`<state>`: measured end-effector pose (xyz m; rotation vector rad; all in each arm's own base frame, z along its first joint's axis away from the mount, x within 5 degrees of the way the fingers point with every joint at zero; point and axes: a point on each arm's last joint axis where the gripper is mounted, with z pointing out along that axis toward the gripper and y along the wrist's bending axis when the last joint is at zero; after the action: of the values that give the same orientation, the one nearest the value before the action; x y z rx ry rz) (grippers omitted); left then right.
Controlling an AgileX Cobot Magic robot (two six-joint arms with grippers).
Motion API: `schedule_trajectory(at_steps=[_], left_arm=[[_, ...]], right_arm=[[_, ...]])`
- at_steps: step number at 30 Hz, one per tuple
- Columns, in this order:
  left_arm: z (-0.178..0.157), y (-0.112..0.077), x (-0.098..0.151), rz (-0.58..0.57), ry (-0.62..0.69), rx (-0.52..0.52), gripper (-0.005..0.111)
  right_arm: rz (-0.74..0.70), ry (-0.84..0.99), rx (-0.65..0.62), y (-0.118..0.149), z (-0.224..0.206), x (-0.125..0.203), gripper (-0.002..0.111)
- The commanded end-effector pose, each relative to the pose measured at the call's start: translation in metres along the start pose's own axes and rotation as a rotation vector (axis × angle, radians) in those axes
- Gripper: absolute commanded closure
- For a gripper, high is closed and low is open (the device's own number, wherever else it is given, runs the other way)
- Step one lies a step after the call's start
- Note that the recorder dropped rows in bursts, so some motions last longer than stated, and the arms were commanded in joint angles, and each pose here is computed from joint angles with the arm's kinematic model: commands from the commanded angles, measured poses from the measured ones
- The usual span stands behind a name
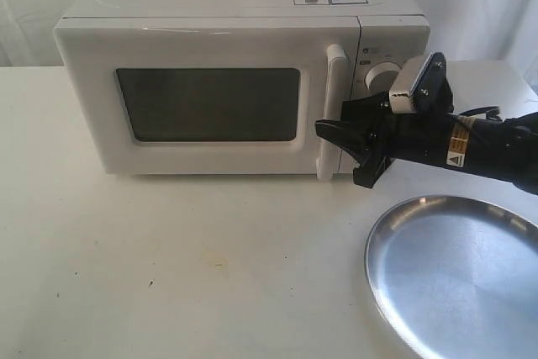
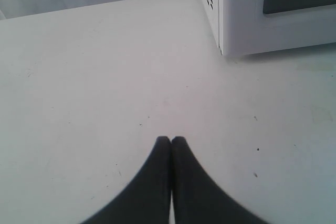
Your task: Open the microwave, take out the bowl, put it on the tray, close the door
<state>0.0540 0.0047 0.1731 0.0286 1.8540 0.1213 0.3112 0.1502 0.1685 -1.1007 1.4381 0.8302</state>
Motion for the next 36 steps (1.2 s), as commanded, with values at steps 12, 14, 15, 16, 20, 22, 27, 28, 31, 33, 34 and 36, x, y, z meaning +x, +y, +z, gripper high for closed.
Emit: schedule_trajectory(at_steps=[12,14,15,16,20,22,27,28,31,33,34,36], left_arm=[[0.0,0.0,0.0,-0.009,-0.003,0.002,0.107],[0.0,0.0,0.0,-0.009,-0.003,0.002,0.107],[0.0,0.0,0.0,-0.009,-0.003,0.002,0.107],[0.0,0.0,0.0,-0.009,-0.003,0.002,0.107],[0.0,0.0,0.0,-0.009,-0.003,0.002,0.107],[0.0,0.0,0.0,-0.009,-0.003,0.002,0.107],[0.0,0.0,0.0,-0.009,-0.003,0.002,0.107],[0.0,0.0,0.0,-0.009,-0.003,0.002,0.107],[0.0,0.0,0.0,-0.009,-0.003,0.002,0.107],[0.0,0.0,0.0,-0.009,-0.003,0.002,0.107],[0.0,0.0,0.0,-0.009,-0.003,0.002,0.107],[0.0,0.0,0.0,-0.009,-0.003,0.002,0.107]], right_arm=[[0.073,0.124,0.137,-0.014,-0.004,0.011,0.064],[0.06,0.12,0.131,-0.012,-0.006,0.007,0.066],[0.051,0.111,0.123,-0.01,-0.007,0.005,0.07],[0.033,0.099,0.115,-0.007,-0.009,0.004,0.076],[-0.053,0.086,0.091,0.016,-0.024,-0.011,0.108],[-0.065,0.082,0.086,0.029,-0.033,-0.018,0.108],[-0.071,0.067,0.095,0.034,-0.039,-0.03,0.108],[-0.073,0.066,0.095,0.034,-0.039,-0.03,0.108],[-0.082,0.063,0.102,0.033,-0.039,-0.031,0.108],[-0.063,0.065,0.137,0.03,-0.04,-0.03,0.108],[-0.065,0.079,0.151,0.028,-0.04,-0.03,0.108],[-0.063,0.113,0.174,0.026,-0.04,-0.027,0.108]])
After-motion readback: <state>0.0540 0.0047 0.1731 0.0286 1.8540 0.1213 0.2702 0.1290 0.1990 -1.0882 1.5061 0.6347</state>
